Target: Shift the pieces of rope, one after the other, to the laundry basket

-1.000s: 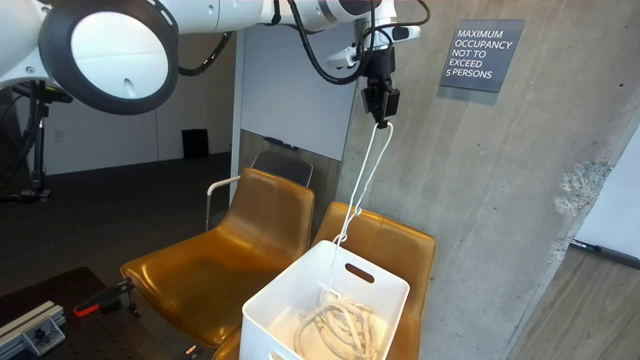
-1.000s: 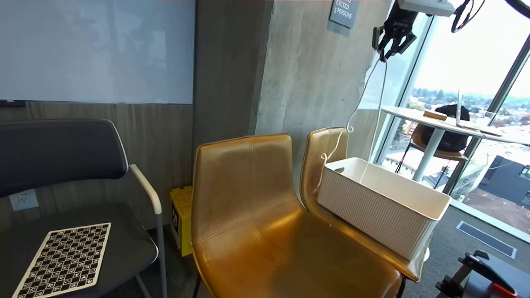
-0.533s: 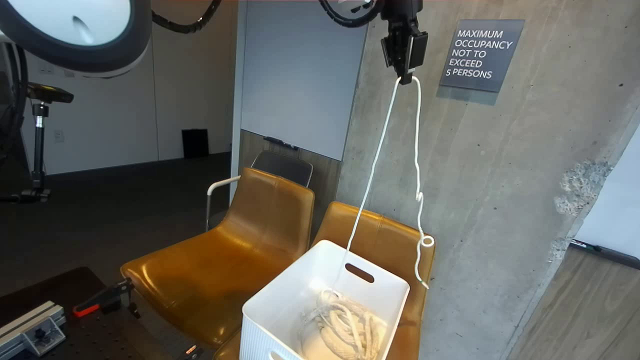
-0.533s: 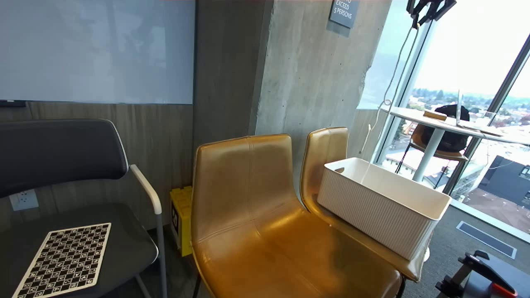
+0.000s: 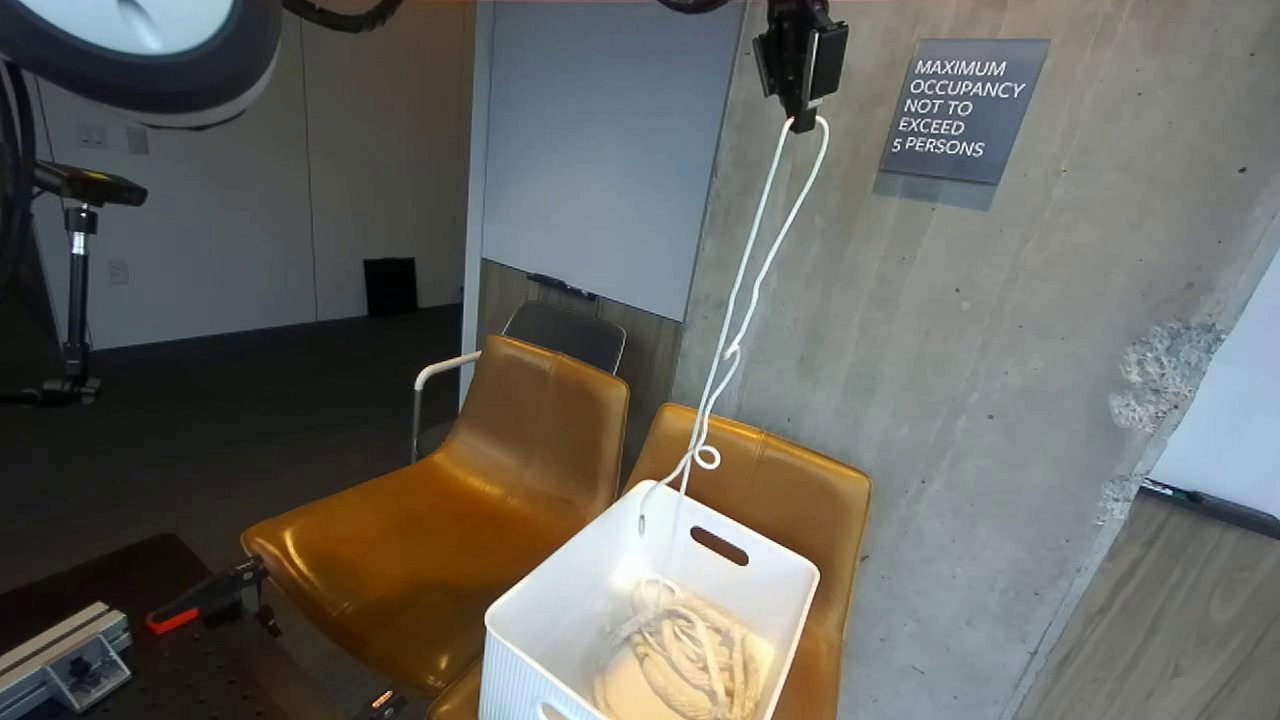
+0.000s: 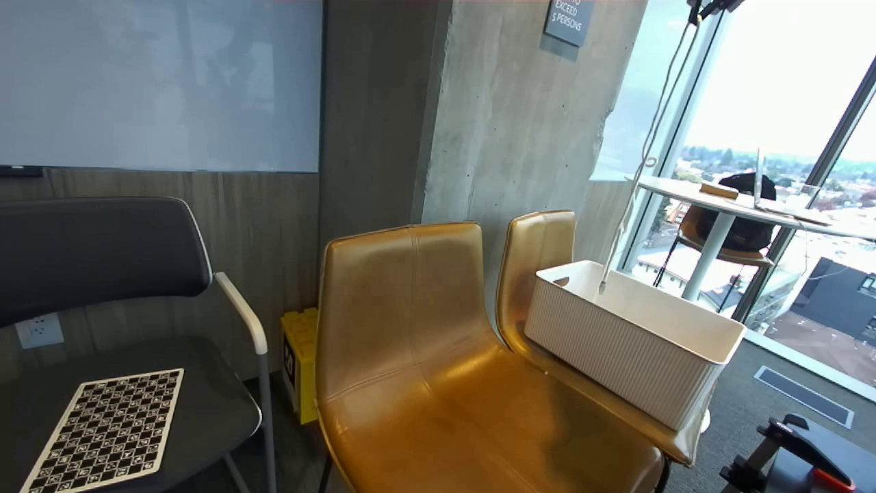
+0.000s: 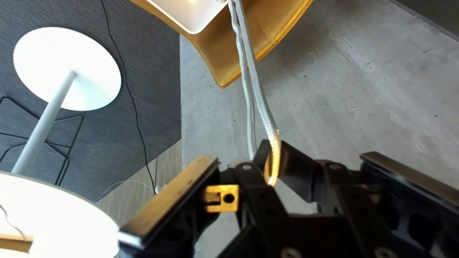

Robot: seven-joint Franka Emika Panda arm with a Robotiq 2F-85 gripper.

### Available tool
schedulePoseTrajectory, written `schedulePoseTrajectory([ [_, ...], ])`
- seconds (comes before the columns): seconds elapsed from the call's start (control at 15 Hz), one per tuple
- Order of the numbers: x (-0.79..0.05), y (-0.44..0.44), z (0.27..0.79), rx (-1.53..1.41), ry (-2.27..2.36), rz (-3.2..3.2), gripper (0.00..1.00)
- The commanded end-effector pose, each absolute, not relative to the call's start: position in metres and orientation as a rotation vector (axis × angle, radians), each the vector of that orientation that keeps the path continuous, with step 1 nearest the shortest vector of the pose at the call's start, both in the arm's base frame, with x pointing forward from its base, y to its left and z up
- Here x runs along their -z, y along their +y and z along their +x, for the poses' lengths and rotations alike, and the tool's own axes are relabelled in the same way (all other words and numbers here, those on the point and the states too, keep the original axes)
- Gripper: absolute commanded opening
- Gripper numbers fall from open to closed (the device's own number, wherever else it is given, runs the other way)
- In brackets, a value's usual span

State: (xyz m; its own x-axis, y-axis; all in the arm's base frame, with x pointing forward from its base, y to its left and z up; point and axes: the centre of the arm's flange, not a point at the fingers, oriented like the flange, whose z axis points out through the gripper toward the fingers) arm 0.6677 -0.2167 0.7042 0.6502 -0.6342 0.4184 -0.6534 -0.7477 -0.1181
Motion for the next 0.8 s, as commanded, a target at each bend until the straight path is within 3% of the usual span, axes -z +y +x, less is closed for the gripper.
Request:
schedulePoseTrajectory([
  [0.0, -0.686, -0.211, 0.647, -0.669, -1.091, 2.873, 0.03],
  [0.27, -0.650, -0.201, 0.665, -0.514, -1.058, 2.922, 0.03],
  [0.73, -0.512, -0.235, 0.691, -0.042, -1.104, 2.891, 0.03],
])
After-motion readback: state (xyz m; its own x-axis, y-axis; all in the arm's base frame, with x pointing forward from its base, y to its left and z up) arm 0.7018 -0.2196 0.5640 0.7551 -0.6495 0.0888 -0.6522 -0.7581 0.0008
